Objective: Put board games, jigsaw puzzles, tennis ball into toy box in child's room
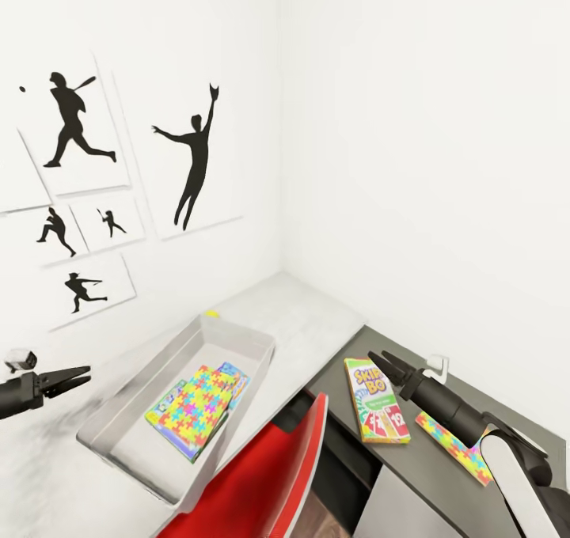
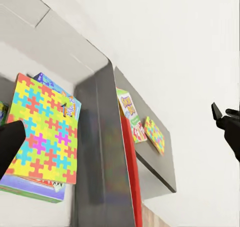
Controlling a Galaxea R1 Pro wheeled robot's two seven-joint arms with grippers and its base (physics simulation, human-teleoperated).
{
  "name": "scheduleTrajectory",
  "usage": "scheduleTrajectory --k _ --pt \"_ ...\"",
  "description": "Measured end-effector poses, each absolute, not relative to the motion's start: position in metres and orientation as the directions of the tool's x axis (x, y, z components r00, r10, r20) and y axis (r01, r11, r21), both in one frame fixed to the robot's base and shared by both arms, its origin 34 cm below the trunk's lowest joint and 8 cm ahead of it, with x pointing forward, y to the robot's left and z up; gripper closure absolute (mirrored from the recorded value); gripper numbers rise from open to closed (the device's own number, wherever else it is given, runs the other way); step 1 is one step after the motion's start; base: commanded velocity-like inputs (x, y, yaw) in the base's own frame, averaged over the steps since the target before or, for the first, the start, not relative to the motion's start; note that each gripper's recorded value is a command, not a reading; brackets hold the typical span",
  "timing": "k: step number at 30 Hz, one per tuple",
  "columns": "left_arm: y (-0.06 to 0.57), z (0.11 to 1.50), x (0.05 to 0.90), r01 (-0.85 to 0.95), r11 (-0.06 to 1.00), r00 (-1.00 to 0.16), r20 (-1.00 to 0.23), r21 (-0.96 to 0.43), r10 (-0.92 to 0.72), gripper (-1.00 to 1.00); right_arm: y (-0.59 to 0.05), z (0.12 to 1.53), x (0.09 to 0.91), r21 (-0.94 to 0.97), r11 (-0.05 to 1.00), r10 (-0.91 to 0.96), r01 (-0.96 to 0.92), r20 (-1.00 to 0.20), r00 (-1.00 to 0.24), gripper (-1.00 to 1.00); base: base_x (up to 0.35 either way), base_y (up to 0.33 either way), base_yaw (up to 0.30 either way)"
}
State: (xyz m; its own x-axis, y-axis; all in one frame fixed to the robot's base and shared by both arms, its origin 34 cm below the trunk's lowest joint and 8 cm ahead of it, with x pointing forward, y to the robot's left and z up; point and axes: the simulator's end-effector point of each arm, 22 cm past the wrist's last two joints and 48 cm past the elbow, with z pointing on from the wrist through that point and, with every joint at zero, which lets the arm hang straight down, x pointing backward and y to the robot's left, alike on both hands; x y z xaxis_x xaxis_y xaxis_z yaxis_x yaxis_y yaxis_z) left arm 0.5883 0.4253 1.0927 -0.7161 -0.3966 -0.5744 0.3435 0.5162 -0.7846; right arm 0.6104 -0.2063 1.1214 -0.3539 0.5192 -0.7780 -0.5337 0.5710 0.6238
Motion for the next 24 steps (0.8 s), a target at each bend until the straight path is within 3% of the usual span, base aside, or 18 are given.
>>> scheduleTrajectory --k 8,15,24 --pt "0.441 1.106 0.584 0.355 0.525 -0.670 -0.602 -0.774 -0.434 -1.00 -0.205 1.124 0.610 0.623 0.573 0.522 -0.533 -0.779 -0.348 -1.00 -0.233 0.000 -0.076" --pt "0.442 1.111 0.584 0.369 0.531 -0.658 -0.617 -0.763 -0.430 -1.00 -0.204 1.124 0.610 0.623 0.573 0.522 -0.532 -0.778 -0.350 -1.00 -0.043 -0.004 -0.005" --pt "0.439 1.115 0.584 0.383 0.532 -0.653 -0.628 -0.756 -0.423 -1.00 -0.204 1.126 0.610 0.622 0.573 0.522 -0.533 -0.779 -0.347 -1.00 -0.004 -0.208 -0.057"
